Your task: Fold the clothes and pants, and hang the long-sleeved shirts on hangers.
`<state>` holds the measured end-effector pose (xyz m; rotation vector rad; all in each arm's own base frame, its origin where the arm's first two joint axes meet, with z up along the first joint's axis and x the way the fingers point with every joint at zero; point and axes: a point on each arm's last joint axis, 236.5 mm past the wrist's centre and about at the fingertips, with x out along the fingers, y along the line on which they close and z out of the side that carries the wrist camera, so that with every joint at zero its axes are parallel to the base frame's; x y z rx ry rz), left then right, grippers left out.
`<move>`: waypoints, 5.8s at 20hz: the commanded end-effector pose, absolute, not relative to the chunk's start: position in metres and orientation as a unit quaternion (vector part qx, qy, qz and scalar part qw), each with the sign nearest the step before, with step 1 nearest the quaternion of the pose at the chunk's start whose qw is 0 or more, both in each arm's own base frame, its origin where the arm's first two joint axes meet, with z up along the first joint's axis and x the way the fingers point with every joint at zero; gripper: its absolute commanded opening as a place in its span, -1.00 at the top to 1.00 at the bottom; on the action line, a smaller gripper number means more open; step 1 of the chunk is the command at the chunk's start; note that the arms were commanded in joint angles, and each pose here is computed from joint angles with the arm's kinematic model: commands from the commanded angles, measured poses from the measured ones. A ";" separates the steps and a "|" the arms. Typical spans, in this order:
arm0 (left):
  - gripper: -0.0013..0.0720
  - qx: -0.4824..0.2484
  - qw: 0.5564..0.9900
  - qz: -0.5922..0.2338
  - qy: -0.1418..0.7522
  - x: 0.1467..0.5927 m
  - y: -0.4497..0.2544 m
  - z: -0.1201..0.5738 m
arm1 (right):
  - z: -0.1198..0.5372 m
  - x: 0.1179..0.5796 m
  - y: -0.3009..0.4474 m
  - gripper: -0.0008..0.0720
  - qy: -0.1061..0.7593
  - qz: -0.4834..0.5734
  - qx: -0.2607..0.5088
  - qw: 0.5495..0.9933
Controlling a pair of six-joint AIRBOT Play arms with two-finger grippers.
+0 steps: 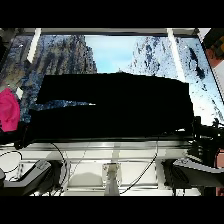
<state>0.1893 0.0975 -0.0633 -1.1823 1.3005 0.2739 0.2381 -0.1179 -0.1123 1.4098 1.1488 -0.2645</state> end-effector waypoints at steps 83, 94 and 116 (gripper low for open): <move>0.96 -0.427 0.795 -0.270 0.336 0.499 -0.384 0.045 | -0.010 0.392 -0.242 0.96 0.471 -0.091 0.474 0.739; 0.95 -0.466 0.730 -0.264 0.423 0.411 -0.493 -0.010 | -0.085 0.395 -0.247 -0.79 0.403 -0.167 0.576 0.691; 0.97 -0.534 0.688 -0.282 0.402 0.467 -0.543 -0.003 | -0.019 0.500 -0.222 0.95 0.367 -0.068 0.538 0.756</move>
